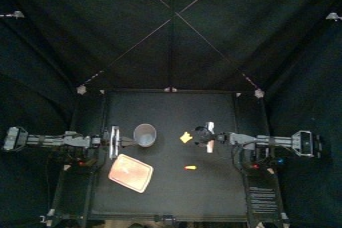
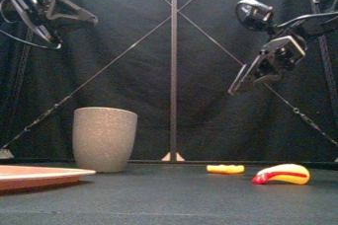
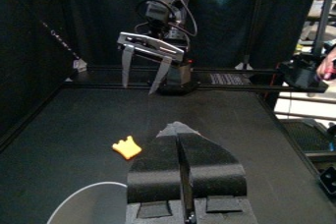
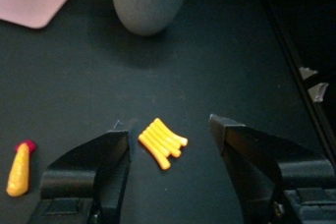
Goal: Pick the fries then place it on the pink plate
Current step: Pick the fries
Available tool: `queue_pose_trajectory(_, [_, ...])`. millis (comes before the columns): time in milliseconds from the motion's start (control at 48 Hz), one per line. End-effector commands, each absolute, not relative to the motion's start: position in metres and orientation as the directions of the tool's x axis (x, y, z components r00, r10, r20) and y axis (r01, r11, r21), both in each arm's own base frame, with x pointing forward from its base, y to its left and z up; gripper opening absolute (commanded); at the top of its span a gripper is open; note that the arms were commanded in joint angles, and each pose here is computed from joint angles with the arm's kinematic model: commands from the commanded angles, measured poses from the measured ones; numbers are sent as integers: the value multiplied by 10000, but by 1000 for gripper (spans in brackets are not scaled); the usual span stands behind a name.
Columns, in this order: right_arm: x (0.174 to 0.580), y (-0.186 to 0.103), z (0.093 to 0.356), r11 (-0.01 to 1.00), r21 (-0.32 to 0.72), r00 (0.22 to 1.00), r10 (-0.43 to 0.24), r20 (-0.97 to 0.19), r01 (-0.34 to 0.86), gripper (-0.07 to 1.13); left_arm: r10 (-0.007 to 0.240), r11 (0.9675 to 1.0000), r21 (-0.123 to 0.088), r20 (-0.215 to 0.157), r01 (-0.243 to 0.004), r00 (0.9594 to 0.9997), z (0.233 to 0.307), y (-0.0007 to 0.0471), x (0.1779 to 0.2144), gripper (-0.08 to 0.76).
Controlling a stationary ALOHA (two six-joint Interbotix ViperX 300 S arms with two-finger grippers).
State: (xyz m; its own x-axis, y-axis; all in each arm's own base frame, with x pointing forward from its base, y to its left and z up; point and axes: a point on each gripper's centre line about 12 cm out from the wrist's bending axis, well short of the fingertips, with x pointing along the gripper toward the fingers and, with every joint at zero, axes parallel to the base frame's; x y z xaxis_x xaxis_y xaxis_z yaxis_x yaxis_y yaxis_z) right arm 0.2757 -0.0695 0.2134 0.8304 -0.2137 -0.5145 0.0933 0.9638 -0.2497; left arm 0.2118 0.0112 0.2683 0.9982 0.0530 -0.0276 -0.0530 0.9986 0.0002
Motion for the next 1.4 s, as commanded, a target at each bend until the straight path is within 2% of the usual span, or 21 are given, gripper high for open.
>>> queue_pose_trajectory(21, [2958, -784, 2115, 9637, -2483, 7878, -2278, -5723, 983, 923, 561, 9984, 2, -322, -561, 9979, 2699, 121, 2165, 5])
queue_pose_trajectory(188, [3209, -891, 1866, 9623, -2648, 6595, -2391, -7127, 627, 923, 541, 9985, 16, -368, -541, 9979, 2689, 117, 2172, 5])
queue_pose_trajectory(479, [3503, -1031, 1547, 9487, -3146, 4878, -2604, -8332, -308, 923, 510, 9987, 16, -491, -510, 9975, 2634, 110, 2152, 5])
queue_pose_trajectory(625, [3582, -1100, 1505, 9477, -3168, 3998, -2757, -8741, -389, 923, 520, 9986, 31, -583, -520, 9969, 2593, 112, 2140, 5])
queue_pose_trajectory(729, [3640, -1117, 1501, 9527, -3031, 3657, -2741, -8895, -230, 923, 540, 9985, 16, -659, -540, 9964, 2566, 115, 2133, 5])
queue_pose_trajectory(812, [3690, -1053, 1490, 9620, -2728, 3702, -2504, -8946, -85, 923, 535, 9986, 46, -659, -534, 9964, 2563, 114, 2129, 5])
queue_pose_trajectory(938, [3739, -804, 1528, 9762, -2168, 3429, -1998, -9179, -114, 923, 551, 9985, 46, -674, -549, 9962, 2557, 118, 2127, 5])
queue_pose_trajectory(1042, [3738, -561, 1620, 9877, -1559, 2566, -1480, -9551, -105, 934, 551, 9985, 46, -659, -549, 9963, 2561, 117, 2126, 5])
queue_pose_trajectory(1167, [3779, -405, 1714, 9950, -908, 1852, -970, -9779, 415, 941, 562, 9984, 60, -598, -559, 9966, 2568, 120, 2126, 5])
queue_pose_trajectory(1312, [3800, -373, 1696, 9938, -1063, 784, -1085, -9910, 325, 967, 577, 9983, 60, -521, -575, 9970, 2583, 123, 2126, 5])
queue_pose_trajectory(1396, [3792, -438, 1646, 9877, -1551, 154, -1548, -9878, -182, 972, 577, 9983, 60, -521, -575, 9970, 2583, 123, 2126, 5])
